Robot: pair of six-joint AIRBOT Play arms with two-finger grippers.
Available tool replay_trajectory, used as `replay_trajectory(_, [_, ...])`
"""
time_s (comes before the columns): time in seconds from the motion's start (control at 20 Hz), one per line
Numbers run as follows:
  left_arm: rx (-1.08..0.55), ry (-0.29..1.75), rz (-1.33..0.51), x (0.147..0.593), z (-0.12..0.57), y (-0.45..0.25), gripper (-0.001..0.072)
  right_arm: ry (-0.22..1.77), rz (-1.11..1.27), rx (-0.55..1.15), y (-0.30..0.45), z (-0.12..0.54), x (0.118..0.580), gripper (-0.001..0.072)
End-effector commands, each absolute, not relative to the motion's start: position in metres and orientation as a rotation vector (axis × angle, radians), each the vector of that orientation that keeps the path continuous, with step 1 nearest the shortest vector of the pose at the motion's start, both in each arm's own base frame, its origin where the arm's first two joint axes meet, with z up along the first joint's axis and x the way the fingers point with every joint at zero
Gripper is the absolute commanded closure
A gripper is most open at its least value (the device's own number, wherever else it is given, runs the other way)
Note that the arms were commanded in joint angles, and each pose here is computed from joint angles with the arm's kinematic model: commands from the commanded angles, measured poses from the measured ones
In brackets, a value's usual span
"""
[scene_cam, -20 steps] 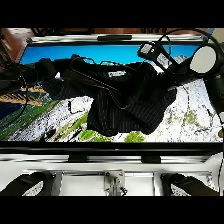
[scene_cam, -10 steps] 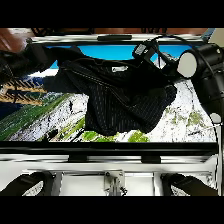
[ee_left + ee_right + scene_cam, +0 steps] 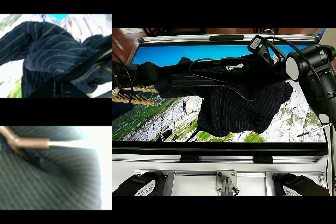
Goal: Fold the shirts.
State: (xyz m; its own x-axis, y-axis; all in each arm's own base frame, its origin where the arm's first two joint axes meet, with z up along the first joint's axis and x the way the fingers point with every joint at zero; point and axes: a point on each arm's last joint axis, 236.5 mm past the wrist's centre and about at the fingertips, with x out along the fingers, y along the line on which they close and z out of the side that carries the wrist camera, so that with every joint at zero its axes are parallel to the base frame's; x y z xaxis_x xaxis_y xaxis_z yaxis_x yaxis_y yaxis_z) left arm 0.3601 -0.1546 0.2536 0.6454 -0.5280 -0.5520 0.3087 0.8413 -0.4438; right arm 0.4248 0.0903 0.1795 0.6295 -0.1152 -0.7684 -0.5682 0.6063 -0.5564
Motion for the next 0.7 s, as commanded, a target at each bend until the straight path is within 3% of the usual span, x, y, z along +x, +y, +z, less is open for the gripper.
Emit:
replay_trajectory(0.0, [-0.390,0.745,-0.562,0.350,0.260,-0.172,0.0651,0.852,0.210,-0.927,0.074,0.190,0.433,0.0606])
replay_trajectory(0.3, [-0.633,0.565,-0.746,0.349,0.327,-0.223,0.0651,0.826,0.220,-1.008,0.105,0.180,0.442,0.0606])
replay_trajectory(0.65, [-0.660,0.561,-0.764,0.348,0.332,-0.227,0.0651,0.781,0.122,-0.980,0.099,0.191,0.452,0.0606])
